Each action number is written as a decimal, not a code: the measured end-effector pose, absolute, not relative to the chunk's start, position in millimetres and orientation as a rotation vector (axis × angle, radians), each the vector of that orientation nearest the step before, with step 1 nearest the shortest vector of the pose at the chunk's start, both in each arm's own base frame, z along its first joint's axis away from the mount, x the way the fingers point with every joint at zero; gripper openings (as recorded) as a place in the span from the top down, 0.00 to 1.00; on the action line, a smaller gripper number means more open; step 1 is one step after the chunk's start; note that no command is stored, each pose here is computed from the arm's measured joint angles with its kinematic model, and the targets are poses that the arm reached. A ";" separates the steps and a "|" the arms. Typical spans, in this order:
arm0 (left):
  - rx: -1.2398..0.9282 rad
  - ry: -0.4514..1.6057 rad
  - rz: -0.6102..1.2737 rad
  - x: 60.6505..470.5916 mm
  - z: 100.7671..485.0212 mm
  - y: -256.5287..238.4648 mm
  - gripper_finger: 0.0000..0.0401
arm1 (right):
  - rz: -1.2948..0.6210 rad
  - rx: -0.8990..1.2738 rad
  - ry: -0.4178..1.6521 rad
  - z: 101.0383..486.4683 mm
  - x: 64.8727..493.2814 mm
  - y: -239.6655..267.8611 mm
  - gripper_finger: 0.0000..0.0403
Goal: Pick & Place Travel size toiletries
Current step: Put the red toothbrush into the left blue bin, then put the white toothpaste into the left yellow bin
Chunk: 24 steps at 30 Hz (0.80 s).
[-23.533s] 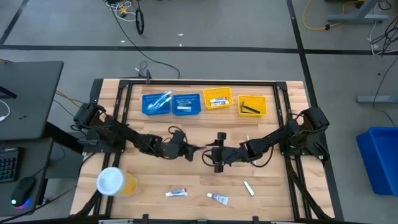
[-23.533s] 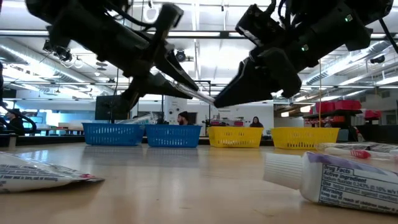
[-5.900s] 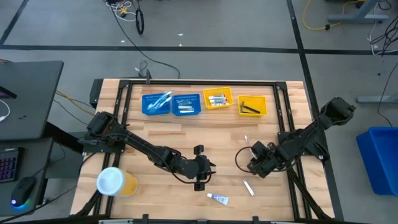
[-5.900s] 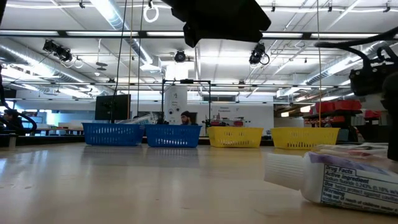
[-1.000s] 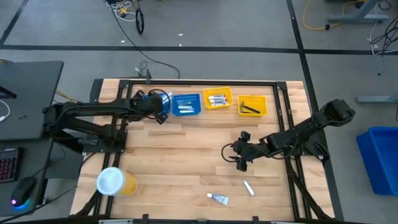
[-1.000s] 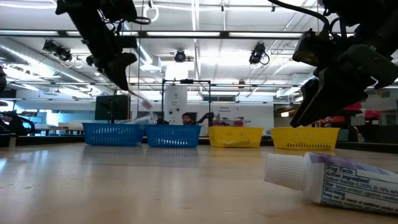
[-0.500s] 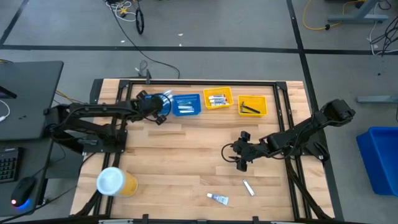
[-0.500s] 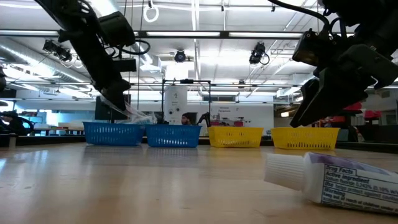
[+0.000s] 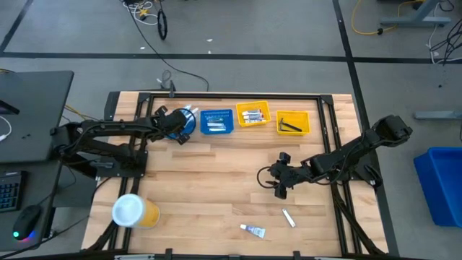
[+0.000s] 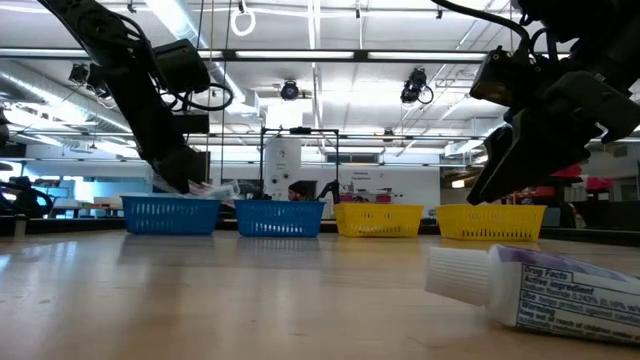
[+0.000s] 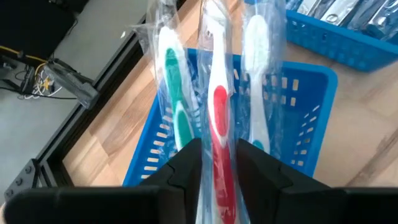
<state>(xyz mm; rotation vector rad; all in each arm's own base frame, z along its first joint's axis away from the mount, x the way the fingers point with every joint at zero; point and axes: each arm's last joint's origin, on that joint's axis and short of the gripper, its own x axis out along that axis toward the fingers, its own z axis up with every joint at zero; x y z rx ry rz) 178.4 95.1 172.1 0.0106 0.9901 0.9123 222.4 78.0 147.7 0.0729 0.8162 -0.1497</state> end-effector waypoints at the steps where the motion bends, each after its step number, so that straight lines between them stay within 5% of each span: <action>1: 0.010 0.990 0.911 178.5 172.0 95.0 0.73 | -0.150 0.073 0.817 147.6 222.3 78.0 0.39; 15: 0.010 1.050 0.930 173.3 169.1 93.3 0.54 | -0.149 0.073 0.817 147.7 222.3 78.0 0.34; 24: -0.030 0.947 0.891 183.4 187.6 89.4 0.61 | -0.151 0.077 0.817 147.6 222.3 78.0 0.39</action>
